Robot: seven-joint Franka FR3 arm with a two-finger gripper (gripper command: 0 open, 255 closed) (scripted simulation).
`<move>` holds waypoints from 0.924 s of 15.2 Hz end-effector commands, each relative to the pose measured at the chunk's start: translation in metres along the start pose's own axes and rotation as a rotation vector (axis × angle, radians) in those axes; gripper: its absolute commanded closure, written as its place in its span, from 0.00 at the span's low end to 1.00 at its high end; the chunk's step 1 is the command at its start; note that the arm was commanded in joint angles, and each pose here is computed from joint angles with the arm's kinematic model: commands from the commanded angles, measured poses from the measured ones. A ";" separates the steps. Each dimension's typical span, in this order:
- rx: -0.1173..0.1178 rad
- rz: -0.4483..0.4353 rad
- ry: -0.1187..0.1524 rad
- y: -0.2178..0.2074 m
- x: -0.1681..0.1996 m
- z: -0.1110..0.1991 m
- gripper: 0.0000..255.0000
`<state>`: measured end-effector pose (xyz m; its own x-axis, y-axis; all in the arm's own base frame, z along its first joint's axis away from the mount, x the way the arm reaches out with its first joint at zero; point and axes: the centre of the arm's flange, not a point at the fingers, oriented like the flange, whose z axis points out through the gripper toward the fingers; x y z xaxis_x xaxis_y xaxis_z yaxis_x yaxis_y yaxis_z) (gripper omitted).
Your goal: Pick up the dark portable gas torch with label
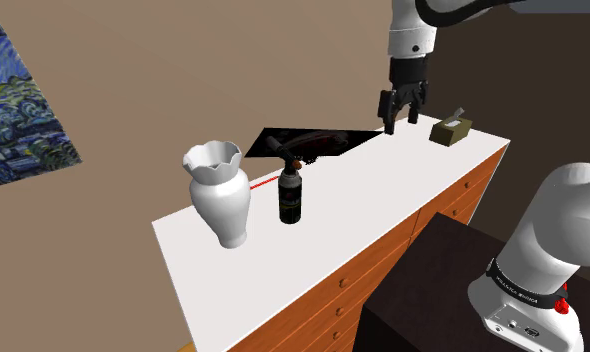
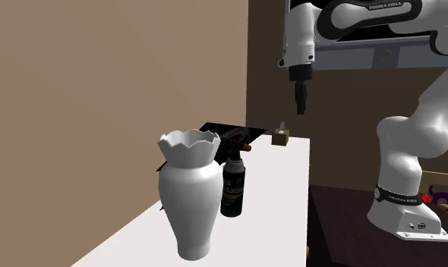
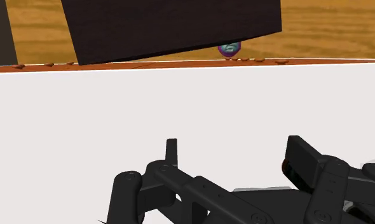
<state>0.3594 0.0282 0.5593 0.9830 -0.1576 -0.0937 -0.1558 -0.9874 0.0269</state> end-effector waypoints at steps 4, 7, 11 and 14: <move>0.010 0.003 0.002 -0.053 0.044 0.007 0.00; 0.015 0.004 0.003 -0.081 0.070 0.011 0.00; 0.022 0.006 0.005 -0.120 0.104 0.016 0.00; 0.027 0.007 0.006 -0.149 0.130 0.020 0.00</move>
<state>0.4973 0.1476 0.5272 0.9826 -0.1637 -0.0881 -0.1641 -0.9864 0.0031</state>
